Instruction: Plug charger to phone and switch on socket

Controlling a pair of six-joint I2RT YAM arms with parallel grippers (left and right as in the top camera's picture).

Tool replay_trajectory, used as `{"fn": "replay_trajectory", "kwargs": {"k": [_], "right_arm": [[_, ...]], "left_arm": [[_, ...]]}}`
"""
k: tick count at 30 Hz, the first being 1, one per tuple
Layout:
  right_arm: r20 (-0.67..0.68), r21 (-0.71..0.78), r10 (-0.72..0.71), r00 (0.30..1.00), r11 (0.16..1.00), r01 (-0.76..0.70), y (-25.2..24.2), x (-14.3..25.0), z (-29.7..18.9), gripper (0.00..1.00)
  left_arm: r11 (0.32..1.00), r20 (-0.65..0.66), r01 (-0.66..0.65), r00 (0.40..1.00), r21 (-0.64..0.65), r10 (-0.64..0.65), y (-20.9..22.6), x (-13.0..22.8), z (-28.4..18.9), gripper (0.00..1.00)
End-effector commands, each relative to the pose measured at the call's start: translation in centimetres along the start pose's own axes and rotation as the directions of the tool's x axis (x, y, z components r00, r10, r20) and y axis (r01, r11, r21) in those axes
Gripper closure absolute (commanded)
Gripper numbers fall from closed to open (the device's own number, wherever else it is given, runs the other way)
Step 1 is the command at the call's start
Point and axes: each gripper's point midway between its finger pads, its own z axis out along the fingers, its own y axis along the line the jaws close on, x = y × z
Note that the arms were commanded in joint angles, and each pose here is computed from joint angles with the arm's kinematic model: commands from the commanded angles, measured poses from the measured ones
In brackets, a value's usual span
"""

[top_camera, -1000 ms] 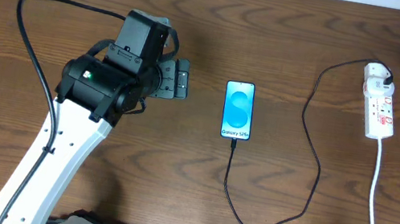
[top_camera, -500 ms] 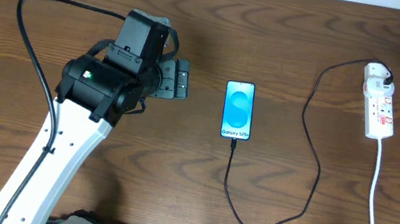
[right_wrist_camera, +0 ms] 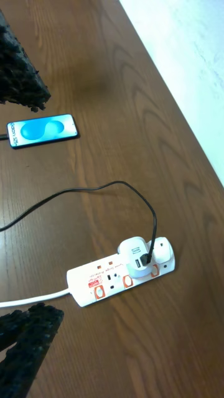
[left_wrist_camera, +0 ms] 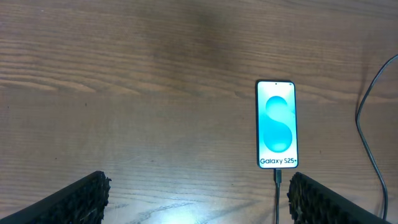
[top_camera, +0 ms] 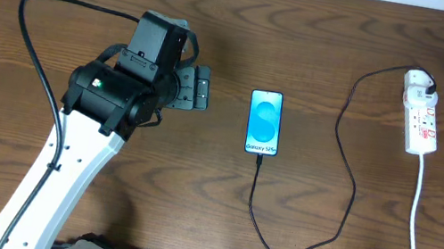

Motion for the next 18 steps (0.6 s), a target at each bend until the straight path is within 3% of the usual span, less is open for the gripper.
{"fn": "replay_trajectory", "kwargs": {"k": [1,12,18], "right_arm": [[-0.002,-0.005,0.004,1.000,1.000,-0.004,0.4,0.1,-0.1,0.01],[-0.002,-0.005,0.003,1.000,1.000,-0.003,0.4,0.1,-0.1,0.01],[-0.002,-0.005,0.004,1.000,1.000,-0.004,0.4,0.1,-0.1,0.01]], "left_arm": [[1.000,0.013,-0.012,1.000,-0.011,0.013,0.3,-0.2,-0.3,0.08],[0.997,0.041,-0.022,0.999,-0.071,0.025,2.2,1.3,-1.4,0.08],[0.993,0.131,-0.014,0.991,-0.119,0.030,4.0,2.3,-1.5,0.08]]}}
